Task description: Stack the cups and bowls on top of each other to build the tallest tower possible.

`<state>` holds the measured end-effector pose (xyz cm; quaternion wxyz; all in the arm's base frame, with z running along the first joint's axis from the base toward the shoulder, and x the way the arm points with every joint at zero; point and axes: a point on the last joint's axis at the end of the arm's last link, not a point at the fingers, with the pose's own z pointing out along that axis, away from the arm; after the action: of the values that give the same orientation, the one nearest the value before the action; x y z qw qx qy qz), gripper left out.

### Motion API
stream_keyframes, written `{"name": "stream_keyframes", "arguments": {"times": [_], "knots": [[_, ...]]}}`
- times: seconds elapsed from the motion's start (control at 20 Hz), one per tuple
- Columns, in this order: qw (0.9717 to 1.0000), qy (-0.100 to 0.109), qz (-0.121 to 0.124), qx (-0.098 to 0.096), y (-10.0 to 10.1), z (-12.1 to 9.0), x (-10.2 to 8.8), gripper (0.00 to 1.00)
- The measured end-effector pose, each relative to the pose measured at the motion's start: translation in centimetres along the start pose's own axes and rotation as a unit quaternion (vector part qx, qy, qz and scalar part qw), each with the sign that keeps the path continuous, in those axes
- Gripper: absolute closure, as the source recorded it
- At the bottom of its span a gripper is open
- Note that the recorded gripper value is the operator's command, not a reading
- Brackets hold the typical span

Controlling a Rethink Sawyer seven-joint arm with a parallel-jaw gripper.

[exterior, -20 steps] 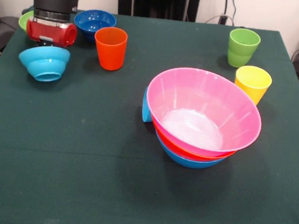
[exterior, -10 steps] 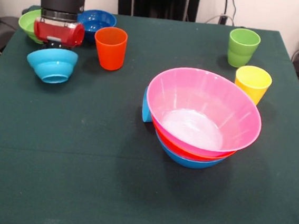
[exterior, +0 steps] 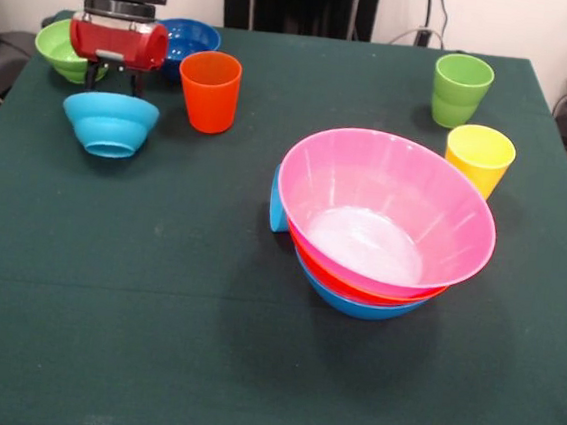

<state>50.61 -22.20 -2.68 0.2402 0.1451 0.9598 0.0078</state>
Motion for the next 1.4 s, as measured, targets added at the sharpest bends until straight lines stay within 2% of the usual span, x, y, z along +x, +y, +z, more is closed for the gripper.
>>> {"name": "stream_keyframes", "arguments": {"times": [0.2, 0.75, 1.05, 1.4], "knots": [[1.0000, -0.002, -0.005, -0.002, 0.5, 0.0, -0.3, 0.00], [0.9992, 0.001, -0.036, -0.018, 4.4, 0.4, -0.4, 0.00], [0.9989, 0.003, -0.041, -0.022, 5.2, 0.6, -0.3, 0.00], [0.9990, 0.003, -0.039, -0.021, 4.9, 0.6, -0.3, 0.00]]}}
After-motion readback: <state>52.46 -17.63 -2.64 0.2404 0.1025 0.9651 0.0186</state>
